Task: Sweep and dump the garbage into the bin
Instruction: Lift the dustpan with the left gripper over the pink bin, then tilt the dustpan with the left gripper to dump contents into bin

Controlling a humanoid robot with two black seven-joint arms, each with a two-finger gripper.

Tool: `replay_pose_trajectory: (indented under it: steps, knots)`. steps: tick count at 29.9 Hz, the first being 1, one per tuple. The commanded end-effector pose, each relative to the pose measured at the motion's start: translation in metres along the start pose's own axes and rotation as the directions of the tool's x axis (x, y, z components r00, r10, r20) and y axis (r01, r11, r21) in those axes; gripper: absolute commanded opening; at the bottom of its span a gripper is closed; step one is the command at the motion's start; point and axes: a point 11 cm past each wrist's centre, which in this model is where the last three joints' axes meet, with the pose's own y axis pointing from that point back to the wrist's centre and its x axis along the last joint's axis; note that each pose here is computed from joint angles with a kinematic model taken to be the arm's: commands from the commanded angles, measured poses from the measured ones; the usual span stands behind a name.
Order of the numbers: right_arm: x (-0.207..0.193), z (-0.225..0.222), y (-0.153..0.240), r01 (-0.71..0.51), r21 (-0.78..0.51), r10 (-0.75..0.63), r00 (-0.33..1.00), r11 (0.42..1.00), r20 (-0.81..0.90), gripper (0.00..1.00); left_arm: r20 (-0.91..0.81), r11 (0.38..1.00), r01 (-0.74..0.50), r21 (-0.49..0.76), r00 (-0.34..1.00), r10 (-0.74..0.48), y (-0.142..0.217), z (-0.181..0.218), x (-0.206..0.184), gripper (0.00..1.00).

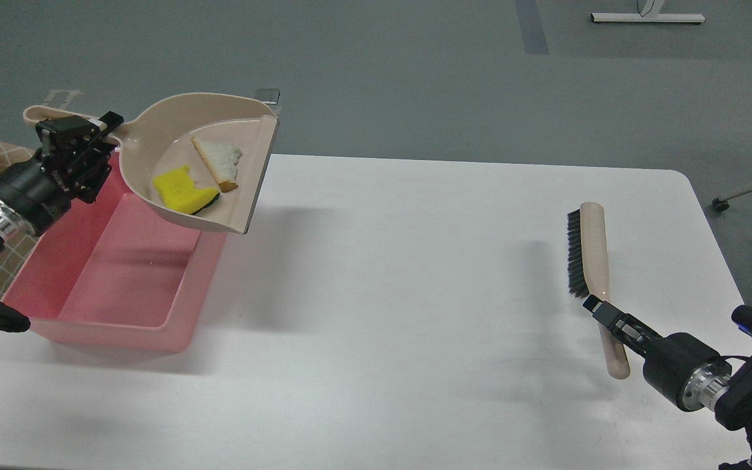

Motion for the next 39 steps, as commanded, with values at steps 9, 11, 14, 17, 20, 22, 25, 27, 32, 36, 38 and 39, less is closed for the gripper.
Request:
replay_pose_trajectory:
  steps: [9,11,14,17,20,22,25,27,32,36,38,39]
  knots:
    - [0.001,-0.001,-0.001,-0.001,0.001,0.001,1.0,1.0,-0.004,0.22,0.015,0.998,-0.061,0.027,0.998,0.061,0.023,-0.01,0.033,0.11]
    - [0.002,-0.002,-0.001,-0.002,0.006,0.002,1.0,1.0,-0.005,0.24,0.026,0.997,-0.074,0.033,0.997,0.073,0.028,-0.01,0.039,0.11]
    - [0.002,-0.002,-0.001,-0.002,0.007,0.002,1.0,1.0,-0.004,0.24,0.045,0.995,-0.092,0.049,0.995,0.09,0.033,-0.009,0.049,0.12]
    - [0.002,-0.004,-0.002,-0.002,0.011,0.002,1.0,1.0,-0.006,0.24,0.072,0.987,-0.135,0.089,0.989,0.129,0.045,-0.014,0.065,0.12]
    - [0.002,-0.003,-0.002,-0.002,0.008,0.002,1.0,1.0,-0.007,0.24,0.093,0.978,-0.164,0.126,0.984,0.153,0.056,-0.02,0.076,0.12]
    - [0.002,-0.002,-0.002,0.0,0.006,0.0,1.0,1.0,-0.005,0.24,0.108,0.975,-0.159,0.156,0.984,0.144,0.058,-0.027,0.075,0.12]
    - [0.001,-0.004,-0.003,-0.003,0.012,0.003,1.0,1.0,0.0,0.24,0.132,0.97,-0.159,0.182,0.982,0.136,0.062,-0.029,0.079,0.12]
    - [0.001,-0.004,-0.003,-0.003,0.012,0.003,1.0,1.0,0.0,0.24,0.142,0.969,-0.163,0.186,0.98,0.138,0.064,-0.027,0.082,0.12]
    - [0.001,-0.005,-0.003,-0.004,0.015,0.004,1.0,1.0,-0.001,0.25,0.174,0.967,-0.167,0.191,0.976,0.134,0.067,-0.019,0.089,0.12]
    - [0.0,-0.003,-0.002,0.001,0.007,-0.001,1.0,1.0,-0.002,0.25,0.229,0.97,-0.164,0.181,0.966,0.12,0.061,-0.003,0.096,0.12]
    - [-0.001,-0.002,-0.002,0.002,0.004,-0.002,1.0,1.0,0.001,0.25,0.269,0.967,-0.166,0.194,0.957,0.11,0.064,0.003,0.103,0.12]
    - [-0.002,-0.002,-0.002,0.002,0.005,-0.002,1.0,1.0,0.003,0.25,0.288,0.965,-0.162,0.205,0.953,0.099,0.065,0.004,0.103,0.12]
